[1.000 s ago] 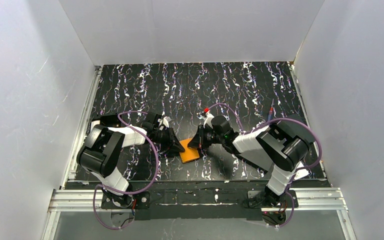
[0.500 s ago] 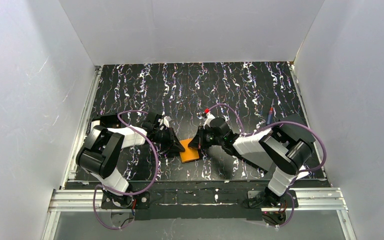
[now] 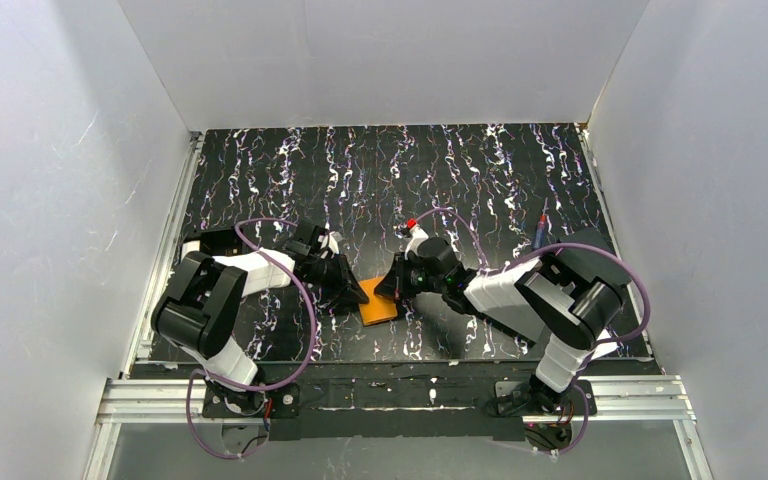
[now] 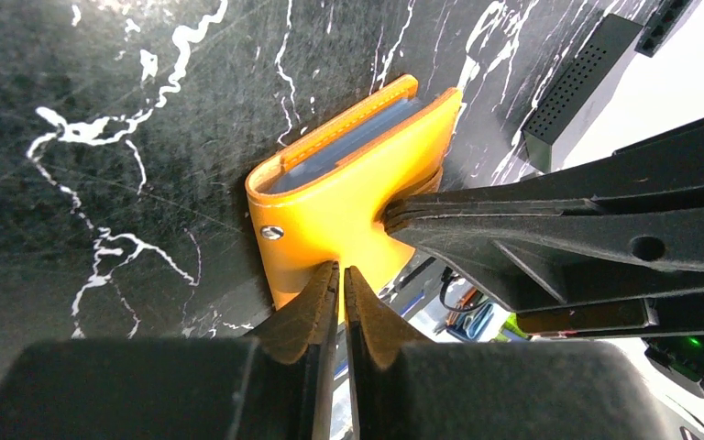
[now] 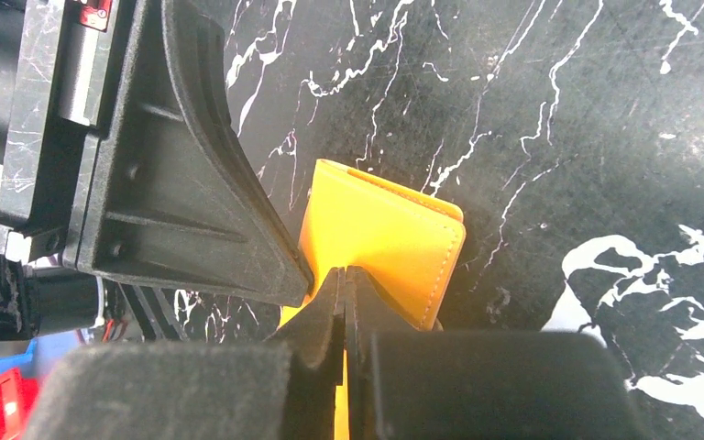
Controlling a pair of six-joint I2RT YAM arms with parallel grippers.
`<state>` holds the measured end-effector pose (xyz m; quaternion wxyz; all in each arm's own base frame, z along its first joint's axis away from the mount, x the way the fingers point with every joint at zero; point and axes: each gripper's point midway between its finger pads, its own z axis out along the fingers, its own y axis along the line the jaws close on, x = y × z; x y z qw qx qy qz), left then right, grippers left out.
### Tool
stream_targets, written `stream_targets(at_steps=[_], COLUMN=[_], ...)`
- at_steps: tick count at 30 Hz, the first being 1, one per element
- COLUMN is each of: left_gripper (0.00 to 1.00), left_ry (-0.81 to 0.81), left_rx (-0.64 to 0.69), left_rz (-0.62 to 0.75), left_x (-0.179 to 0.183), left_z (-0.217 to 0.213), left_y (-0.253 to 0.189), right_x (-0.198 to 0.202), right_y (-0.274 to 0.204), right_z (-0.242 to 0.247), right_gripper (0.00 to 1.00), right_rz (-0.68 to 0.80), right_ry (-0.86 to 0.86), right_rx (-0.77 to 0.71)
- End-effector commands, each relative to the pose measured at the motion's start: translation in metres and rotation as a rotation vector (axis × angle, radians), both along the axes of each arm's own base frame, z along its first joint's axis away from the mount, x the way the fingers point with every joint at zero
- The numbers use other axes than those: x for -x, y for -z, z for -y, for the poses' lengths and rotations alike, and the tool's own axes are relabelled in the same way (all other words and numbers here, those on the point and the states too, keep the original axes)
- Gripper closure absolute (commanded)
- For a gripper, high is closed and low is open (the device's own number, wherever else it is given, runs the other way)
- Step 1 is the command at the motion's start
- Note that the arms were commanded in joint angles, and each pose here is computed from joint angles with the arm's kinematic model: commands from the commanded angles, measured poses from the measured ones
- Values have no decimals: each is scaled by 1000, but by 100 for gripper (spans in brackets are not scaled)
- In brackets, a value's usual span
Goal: Put the credit cards into the card holder
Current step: Close the card holder at the center of the board.
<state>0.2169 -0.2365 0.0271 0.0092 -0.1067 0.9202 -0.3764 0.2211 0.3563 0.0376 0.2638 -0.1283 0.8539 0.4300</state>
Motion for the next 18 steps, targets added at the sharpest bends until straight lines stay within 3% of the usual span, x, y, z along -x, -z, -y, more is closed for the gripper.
stream_targets(at_steps=[1,18], left_gripper=[93,93], left_ry=[-25,-12], left_rx=[-106,-129], left_rz=[20,46], left_x=[0,-1], left_z=[-16,-20], left_y=[3,3], right_x=[41,45], right_y=[87,108], right_z=[52,89], right_gripper=[99,99], right_rz=[-112,139], right_ry=[8,135], right_rx=[330,389])
